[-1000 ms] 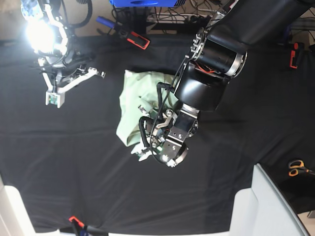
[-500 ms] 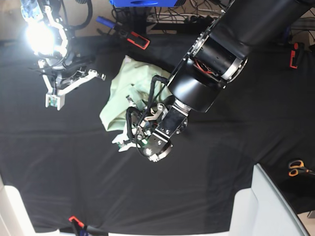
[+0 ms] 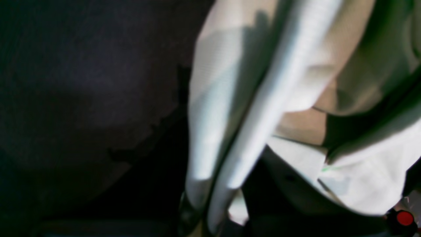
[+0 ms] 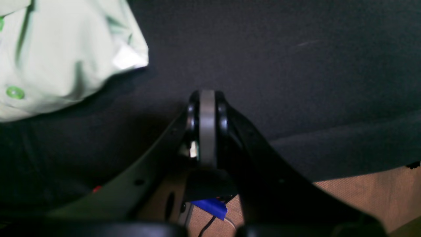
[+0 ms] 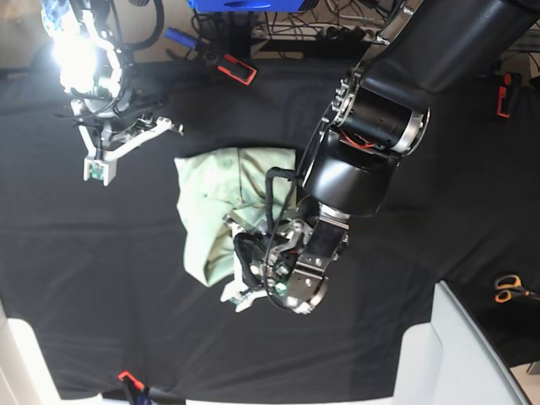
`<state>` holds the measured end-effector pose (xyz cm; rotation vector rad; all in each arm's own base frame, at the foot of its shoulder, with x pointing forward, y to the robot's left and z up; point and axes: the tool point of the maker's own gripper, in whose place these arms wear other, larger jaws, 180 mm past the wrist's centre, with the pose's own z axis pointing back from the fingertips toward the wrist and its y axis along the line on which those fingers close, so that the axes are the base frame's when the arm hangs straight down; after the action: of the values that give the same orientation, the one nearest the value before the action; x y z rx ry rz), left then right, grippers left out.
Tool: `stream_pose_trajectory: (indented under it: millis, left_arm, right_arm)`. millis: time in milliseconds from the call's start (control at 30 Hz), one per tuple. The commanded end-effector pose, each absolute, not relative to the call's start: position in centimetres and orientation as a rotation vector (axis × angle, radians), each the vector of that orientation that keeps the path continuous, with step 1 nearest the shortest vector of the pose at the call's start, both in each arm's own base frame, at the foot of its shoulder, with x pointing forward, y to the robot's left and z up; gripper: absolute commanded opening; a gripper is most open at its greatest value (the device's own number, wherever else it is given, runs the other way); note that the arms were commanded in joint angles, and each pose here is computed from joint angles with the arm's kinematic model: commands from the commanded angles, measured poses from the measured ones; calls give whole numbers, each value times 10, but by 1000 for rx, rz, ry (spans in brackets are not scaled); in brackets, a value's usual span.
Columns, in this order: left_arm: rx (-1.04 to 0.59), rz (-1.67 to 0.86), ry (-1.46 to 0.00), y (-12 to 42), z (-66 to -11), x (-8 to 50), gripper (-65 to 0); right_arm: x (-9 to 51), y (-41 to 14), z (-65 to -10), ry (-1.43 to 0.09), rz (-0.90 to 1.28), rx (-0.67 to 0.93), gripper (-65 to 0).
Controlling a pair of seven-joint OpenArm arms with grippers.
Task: Fold the T-shirt properly
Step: 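Lower the folded fabric and flatten it with the left gripper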
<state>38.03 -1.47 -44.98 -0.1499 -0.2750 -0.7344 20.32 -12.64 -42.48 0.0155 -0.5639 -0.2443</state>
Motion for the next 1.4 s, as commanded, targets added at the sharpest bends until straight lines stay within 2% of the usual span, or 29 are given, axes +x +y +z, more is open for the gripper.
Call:
stream_pose_trajectory:
  millis: [0, 200, 400, 667, 867, 1000, 1233, 1367]
  left_arm:
    - [-164, -744, -339, -26, -430, 398, -650]
    - [-84, -778, -282, -9, -449, 390, -650]
    - [-96, -776, -248, -3, -475, 378, -650]
    - [-85, -790, -274, -5, -467, 388, -650]
    - [-28, -950, -287, -18, -470, 383, -650]
    - [-81, -1053, -275, -31, -470, 371, -650]
    - [-80, -1079, -345, -43, -452, 384, -650]
    - [-63, -1182, -329, -50, -453, 377, -650]
  right_arm:
    - [211, -130, -418, -602, -242, 10, -646]
    - [211, -129, -417, -602, -239, 12, -646]
    - [211, -130, -418, -602, -242, 10, -646]
    - [210, -129, -418, -601, -239, 11, -646]
    - [210, -129, -418, -601, -240, 11, -646]
    - [211, -130, -418, -601, -243, 8, -646]
    - [214, -130, -416, -609, -241, 8, -646]
    - [213, -133, -426, -586, -239, -8, -646]
